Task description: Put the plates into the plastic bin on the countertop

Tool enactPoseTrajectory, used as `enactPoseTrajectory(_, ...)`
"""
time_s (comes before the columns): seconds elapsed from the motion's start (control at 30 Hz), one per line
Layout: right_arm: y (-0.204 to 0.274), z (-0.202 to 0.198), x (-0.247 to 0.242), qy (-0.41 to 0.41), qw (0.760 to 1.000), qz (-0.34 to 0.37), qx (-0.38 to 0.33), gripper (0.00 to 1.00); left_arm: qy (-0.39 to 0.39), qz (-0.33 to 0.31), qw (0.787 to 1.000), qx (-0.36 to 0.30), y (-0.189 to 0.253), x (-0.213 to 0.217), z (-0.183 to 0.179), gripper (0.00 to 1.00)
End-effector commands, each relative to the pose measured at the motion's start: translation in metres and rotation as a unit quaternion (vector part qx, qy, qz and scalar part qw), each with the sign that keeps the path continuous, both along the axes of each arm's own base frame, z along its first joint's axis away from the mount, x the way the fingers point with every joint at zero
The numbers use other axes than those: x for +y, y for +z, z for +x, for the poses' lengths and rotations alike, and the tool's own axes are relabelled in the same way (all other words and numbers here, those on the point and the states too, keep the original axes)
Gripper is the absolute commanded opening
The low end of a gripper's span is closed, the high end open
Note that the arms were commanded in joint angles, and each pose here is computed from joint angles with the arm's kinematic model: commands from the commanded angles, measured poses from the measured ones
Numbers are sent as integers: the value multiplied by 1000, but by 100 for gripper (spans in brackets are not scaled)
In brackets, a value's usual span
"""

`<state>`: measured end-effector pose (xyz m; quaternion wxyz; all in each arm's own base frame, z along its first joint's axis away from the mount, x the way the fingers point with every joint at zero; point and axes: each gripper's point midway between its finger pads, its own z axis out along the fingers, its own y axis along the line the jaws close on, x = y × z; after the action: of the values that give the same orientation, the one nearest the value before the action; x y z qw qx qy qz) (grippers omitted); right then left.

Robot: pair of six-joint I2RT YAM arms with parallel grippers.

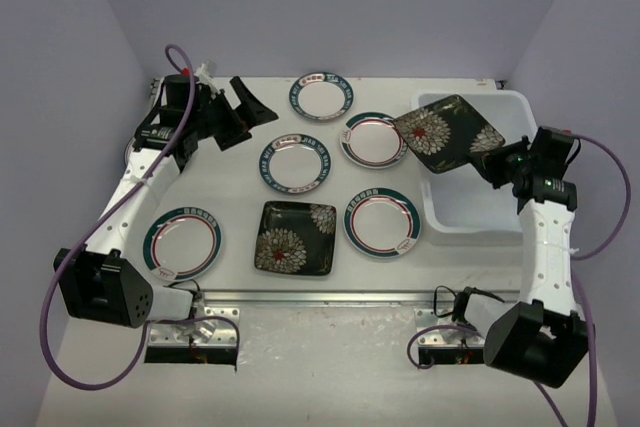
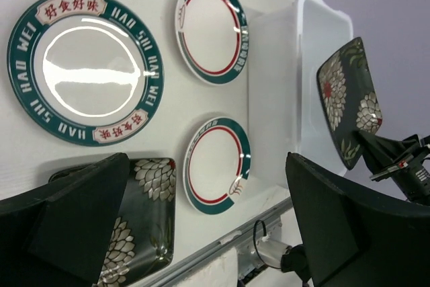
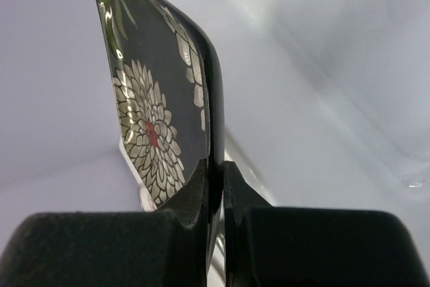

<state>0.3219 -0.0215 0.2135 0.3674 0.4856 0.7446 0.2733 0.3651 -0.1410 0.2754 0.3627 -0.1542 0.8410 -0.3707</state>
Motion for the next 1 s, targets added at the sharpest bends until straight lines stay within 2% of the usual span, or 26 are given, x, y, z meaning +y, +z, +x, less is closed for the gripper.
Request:
enactPoseTrajectory(0.0, 27, 15, -36, -161, 983, 33, -82, 0, -16, 22, 1000, 11, -19, 3, -22, 100)
enactPoseTrajectory(0.13, 14, 24, -60, -225, 970, 25, -92, 0, -30, 17, 999, 11, -24, 0, -37, 100)
enactPoseTrajectory(0.37, -19, 30, -76, -263, 961, 15, -79, 0, -55, 30, 998, 11, -27, -1, -48, 100)
enactPoseTrajectory(0.57, -39, 45, -76, -249, 965, 19, -84, 0, -66, 27, 997, 24, -36, -3, -51, 100)
enactPoseTrajectory(0.67, -56, 47, -76, -248, 966, 20, -65, 0, -69, 26, 997, 23, -35, -4, -51, 100)
enactPoseTrajectory(0.83, -68, 58, -81, -227, 973, -13, -51, 0, -76, 31, 996, 24, -33, -4, -52, 100)
enactPoseTrajectory(0.97, -81, 66, -79, -209, 977, -16, -41, 6, -78, 40, 996, 25, -33, -2, -53, 100)
